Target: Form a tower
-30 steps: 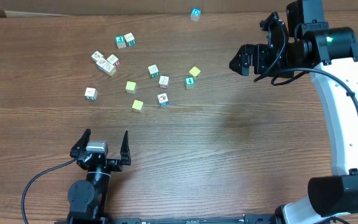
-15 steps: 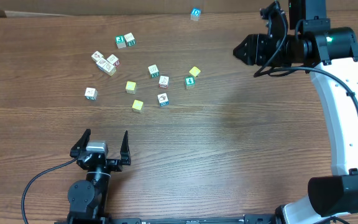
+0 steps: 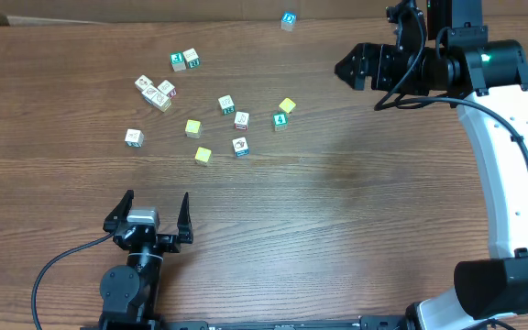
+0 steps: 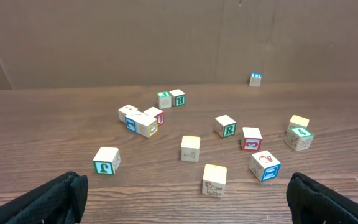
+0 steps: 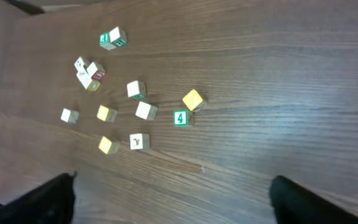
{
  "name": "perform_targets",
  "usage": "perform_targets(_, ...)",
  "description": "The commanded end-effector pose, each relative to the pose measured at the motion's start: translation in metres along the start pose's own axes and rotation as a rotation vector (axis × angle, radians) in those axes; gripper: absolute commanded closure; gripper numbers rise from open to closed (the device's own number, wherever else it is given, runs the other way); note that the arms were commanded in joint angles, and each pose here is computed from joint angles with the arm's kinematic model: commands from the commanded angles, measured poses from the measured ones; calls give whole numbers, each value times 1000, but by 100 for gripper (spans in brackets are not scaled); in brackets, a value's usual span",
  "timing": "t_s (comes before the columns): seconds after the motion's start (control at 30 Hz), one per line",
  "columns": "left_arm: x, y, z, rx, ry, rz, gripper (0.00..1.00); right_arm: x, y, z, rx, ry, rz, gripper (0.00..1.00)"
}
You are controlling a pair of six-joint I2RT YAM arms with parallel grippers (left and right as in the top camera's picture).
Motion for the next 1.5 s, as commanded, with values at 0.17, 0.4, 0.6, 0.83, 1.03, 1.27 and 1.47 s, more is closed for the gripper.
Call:
perform_targets(0.17,0,0,0,-9,15,2,0,-1,-6,-2,-20,-10,65,0)
perform_targets(0.4,0,0,0,-9,15,1,1,-1,-6,-2,-21,-10,68,0)
perform_targets(0.6,0,0,-1,-9,15,2,1,-1,-6,-2,-21,-10,68,0)
perform_targets(0.83,-3,0,0,-4,14,36,0,-1,-6,-2,-21,-10,68,0)
perform_targets(1.03,-16,-7,-36,-188,-12,167,0,-1,-6,-2,-21,-10,68,0)
perform_targets(1.27,-27,-54,-152,-453,-59,246,0,-1,-6,-2,-21,-10,68,0)
perform_targets(1.47,-33,-68,-239,-323,-11,222,0,-1,-6,-2,-21,-10,68,0)
Point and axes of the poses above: each gripper's point midway between its finger pads, its own y axis out along the fingers, its own x axis along the line the jaws close on, z = x × y, the point moved 8 cm from there along -y, back along the fingers, and after that the axes turned 3 degrees about -y, right-handed, at the moved point
